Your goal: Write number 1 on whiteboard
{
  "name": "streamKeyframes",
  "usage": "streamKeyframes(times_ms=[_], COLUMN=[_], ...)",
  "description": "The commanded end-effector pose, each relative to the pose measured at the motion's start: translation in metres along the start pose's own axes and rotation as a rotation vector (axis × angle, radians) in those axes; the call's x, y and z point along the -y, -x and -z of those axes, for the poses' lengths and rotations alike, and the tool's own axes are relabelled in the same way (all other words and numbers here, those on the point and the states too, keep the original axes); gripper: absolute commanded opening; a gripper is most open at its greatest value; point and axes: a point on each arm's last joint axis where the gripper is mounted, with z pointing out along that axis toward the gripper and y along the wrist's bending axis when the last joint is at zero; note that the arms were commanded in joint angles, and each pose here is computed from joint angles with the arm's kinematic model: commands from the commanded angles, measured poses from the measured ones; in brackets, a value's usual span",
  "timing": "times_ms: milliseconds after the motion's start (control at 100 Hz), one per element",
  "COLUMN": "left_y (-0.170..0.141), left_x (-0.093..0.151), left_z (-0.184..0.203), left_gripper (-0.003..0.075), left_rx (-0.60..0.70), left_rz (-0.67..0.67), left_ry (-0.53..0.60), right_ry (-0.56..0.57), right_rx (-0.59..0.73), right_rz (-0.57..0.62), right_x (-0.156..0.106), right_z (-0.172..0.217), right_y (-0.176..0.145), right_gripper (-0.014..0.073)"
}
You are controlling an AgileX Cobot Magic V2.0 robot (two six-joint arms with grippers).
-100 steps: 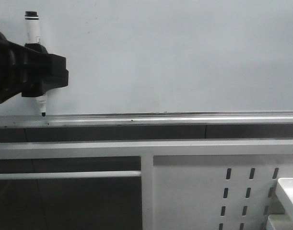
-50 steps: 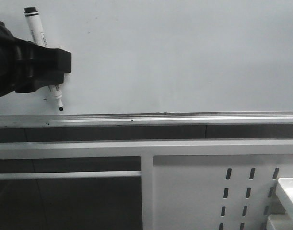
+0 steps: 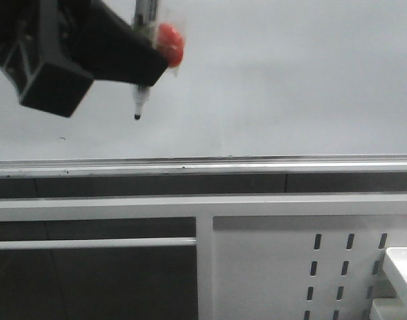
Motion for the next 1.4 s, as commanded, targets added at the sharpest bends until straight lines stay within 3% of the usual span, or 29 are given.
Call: streamKeyframes(times_ms=[0, 110, 300, 610, 860, 1100, 1390], left_y=[0.031, 0.040, 0.044, 0.048, 0.040, 0.041, 0.044], left_x=[-0.005, -0.005, -0.006, -0.004, -0.002, -0.002, -0.003], left_z=[0.016, 0.020, 0.025, 0.034, 0.033, 0.033, 0.033], left_gripper=[-0.0020, -0.0020, -0.0020, -0.0020, -0.0020, -0.0020, -0.0020], left_rx=[0.097, 0.079, 0.084, 0.116, 0.030, 0.042, 0.076], left_rz=[-0.132, -0.189, -0.194, -0.240, -0.242, -0.244, -0.247], left_ry=[0.029, 0.024, 0.028, 0.037, 0.015, 0.017, 0.025], right_ry=[0.097, 0.170, 0.176, 0.131, 0.124, 0.120, 0.147], right_rx=[0.021, -0.020, -0.036, -0.018, 0.195, 0.045, -0.030], right_rz=[0.131, 0.264, 0.274, 0.279, 0.248, 0.260, 0.267], right_x=[-0.014, -0.033, -0.039, -0.030, -0.026, -0.025, -0.035], right_z=[-0.022, -0.047, -0.073, -0.075, -0.056, -0.062, -0.088], right_y=[0.024, 0.036, 0.052, 0.060, 0.083, 0.069, 0.057], right_gripper=[0.0358, 0.0358, 0.0360, 0.0360, 0.0359, 0.0359, 0.0359])
